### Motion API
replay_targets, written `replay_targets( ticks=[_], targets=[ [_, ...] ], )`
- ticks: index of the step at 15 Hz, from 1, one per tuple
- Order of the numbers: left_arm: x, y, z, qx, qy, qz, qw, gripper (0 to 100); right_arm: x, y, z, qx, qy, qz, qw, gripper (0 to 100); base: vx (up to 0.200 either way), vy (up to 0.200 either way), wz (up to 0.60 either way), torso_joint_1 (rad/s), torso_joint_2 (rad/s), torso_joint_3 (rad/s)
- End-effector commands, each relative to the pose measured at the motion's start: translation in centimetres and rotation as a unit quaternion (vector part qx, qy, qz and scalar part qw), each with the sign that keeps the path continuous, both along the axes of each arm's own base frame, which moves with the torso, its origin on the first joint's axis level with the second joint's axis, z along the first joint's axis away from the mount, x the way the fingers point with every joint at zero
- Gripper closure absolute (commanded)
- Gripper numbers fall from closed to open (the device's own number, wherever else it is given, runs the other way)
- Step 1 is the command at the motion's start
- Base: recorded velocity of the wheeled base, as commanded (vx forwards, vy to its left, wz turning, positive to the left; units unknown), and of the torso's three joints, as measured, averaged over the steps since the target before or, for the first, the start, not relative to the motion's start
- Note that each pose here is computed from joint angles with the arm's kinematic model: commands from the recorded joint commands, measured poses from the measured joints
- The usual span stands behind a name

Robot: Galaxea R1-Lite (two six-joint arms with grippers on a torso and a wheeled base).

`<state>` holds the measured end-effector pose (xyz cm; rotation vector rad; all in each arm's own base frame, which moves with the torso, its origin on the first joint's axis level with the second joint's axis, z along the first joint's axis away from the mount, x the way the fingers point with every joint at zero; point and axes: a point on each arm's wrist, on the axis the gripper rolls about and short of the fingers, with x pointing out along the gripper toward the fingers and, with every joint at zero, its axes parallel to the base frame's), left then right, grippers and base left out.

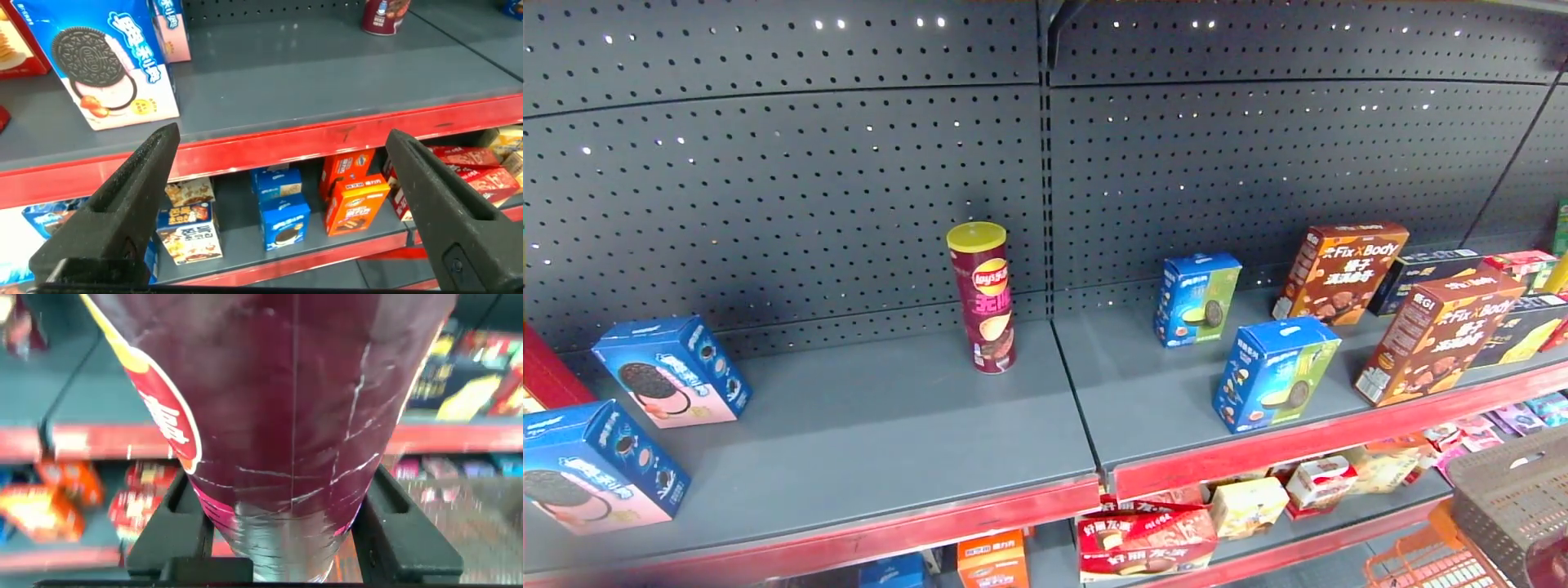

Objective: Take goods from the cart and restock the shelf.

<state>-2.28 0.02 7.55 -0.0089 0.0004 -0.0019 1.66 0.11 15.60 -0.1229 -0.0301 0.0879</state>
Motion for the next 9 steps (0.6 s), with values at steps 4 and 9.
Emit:
replay_targets(
  ticks=[4, 9],
  targets=[
    [0.0, 0.0, 0.0, 0.001, 0.0, -0.001, 1.0, 0, -3.5, -0.5, -0.6, 0.0, 0.01, 0.013, 1.0, 100, 0.0, 0.0, 0.0, 0.0, 0.0, 0.0],
    [3.3, -0.3, 5.5, 0.055, 0.1, -0.11, 0.9873, 0, -2.3, -0.3, 0.8, -0.005, 0.044, 0.005, 0.999, 100, 0.0, 0.0, 0.0, 0.0, 0.0, 0.0]
  ],
)
